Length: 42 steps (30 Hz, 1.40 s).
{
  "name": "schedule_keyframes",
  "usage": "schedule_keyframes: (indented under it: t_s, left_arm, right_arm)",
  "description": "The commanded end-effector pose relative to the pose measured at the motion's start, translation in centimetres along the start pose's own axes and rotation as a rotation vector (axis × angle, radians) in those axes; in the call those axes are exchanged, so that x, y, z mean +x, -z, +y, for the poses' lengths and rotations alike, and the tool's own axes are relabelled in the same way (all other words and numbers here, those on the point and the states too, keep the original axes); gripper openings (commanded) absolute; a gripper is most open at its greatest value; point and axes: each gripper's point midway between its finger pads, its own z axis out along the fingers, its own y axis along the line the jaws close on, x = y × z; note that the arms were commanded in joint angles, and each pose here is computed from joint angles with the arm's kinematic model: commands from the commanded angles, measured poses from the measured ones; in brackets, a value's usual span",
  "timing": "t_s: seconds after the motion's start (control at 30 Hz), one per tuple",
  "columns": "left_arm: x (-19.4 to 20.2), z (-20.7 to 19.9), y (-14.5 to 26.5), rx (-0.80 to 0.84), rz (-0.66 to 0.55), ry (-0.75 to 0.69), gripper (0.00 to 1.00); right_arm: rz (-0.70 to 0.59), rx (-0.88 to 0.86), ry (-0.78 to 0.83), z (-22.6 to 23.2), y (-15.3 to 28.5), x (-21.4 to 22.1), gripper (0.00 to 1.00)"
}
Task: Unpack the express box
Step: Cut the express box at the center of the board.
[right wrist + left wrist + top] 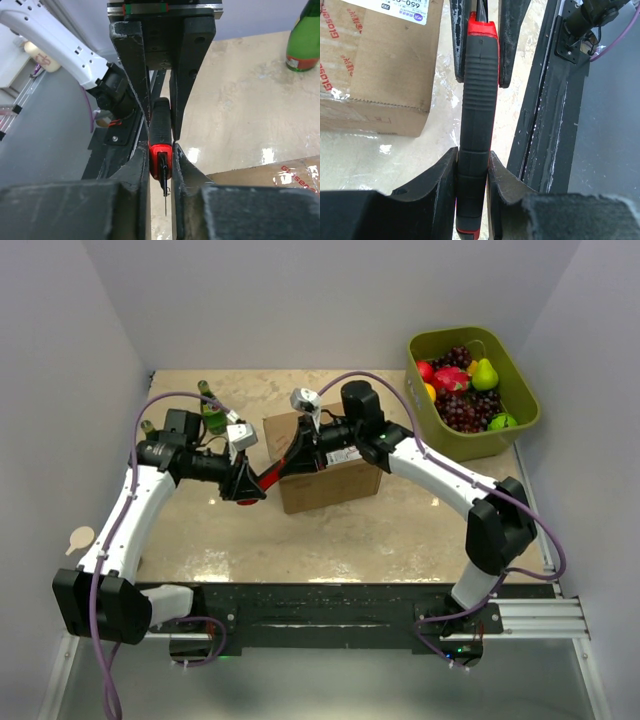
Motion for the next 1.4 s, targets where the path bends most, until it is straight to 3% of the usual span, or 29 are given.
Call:
schedule_keyframes:
  t_s: [0.0,0.17,0.3,0.37,0.4,0.43,0.47,0.5,0.63,0.67,0.8,0.97,1.37]
  left_arm:
    - [-2.5,0.5,0.4,-0.021,-0.053,-0.060,0.00]
    - [-3.3,1.0,0.2,-0.018,-0.076,-0.038,0.00]
    - [-3.8,1.9,0.2,-0.035,-0.113,0.032,0.18]
    - [-5.0,3.3,1.2,-0.072,-0.201,0.145,0.22]
    - [-3.4,3.8,0.9,-0.058,-0.230,0.267,0.37]
    - [-3.7,3.1,1.4,-0.012,-0.296,0.501,0.47]
    - [-5.4,4.0,2.4,0.000,-0.408,0.425,0.54]
    - [-3.6,4.1,1.5,0.021,-0.423,0.517,0.64]
    - [-4.1,4.3,0.9,0.071,-0.453,0.591,0.65]
    - [-5.0,4.2,1.2,0.081,-0.479,0.521,0.65]
    - [-6.4,4.1,1.2,0.098,-0.503,0.469,0.65]
    - [-5.7,4.9,0.8,0.093,-0.513,0.502,0.65]
    - [-5.0,4.9,0.4,0.106,-0.517,0.523,0.61]
  right_arm:
    - [0.019,-0.017,0.016,1.0,0.4,0.8,0.00]
    - [0.022,0.022,-0.011,1.4,1.2,1.7,0.00]
    - [-0.070,0.123,-0.070,-0.3,2.5,0.8,0.00]
    - [-0.160,0.217,-0.216,-2.2,4.3,-0.5,0.00]
    - [-0.242,0.261,-0.237,-3.4,5.2,-1.4,0.00]
    - [-0.312,0.335,-0.411,-5.2,6.8,-1.6,0.00]
    - [-0.302,0.365,-0.441,-5.9,7.0,-1.4,0.00]
    - [-0.306,0.357,-0.418,-6.0,7.1,-1.9,0.00]
    - [-0.321,0.330,-0.404,-5.9,7.1,-3.2,0.00]
    - [-0.324,0.332,-0.406,-5.9,7.1,-3.3,0.00]
    - [-0.313,0.330,-0.421,-6.0,7.0,-2.9,0.00]
    - [-0.322,0.323,-0.469,-5.8,6.9,-3.2,0.00]
    - [-0.317,0.280,-0.368,-5.1,7.1,-4.6,0.00]
